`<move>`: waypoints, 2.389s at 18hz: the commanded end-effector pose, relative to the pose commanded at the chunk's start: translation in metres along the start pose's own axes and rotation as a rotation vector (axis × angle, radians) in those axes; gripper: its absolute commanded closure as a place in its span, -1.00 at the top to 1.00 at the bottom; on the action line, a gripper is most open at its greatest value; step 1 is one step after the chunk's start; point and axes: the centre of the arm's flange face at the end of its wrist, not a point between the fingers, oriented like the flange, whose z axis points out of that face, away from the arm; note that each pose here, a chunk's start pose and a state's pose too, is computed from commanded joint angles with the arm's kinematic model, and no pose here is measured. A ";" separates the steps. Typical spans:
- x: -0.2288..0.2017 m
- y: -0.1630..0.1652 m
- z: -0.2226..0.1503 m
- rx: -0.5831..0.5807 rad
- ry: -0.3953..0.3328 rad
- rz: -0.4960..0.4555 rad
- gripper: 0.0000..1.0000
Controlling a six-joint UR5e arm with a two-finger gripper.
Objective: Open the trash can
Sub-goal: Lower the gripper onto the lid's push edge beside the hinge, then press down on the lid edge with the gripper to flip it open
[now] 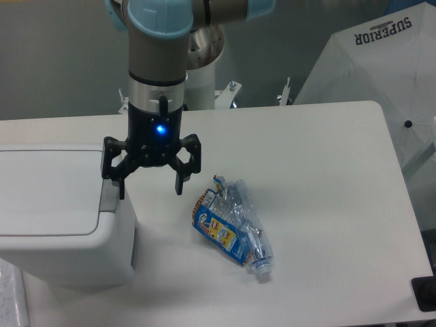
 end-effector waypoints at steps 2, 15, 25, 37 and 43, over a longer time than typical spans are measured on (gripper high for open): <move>0.001 0.001 0.000 -0.001 0.004 0.001 1.00; 0.005 0.006 0.007 -0.018 0.014 -0.002 1.00; 0.004 0.006 0.009 -0.021 0.014 -0.003 1.00; 0.004 0.006 0.009 -0.020 0.012 0.000 1.00; 0.003 0.006 0.011 -0.023 0.012 0.000 1.00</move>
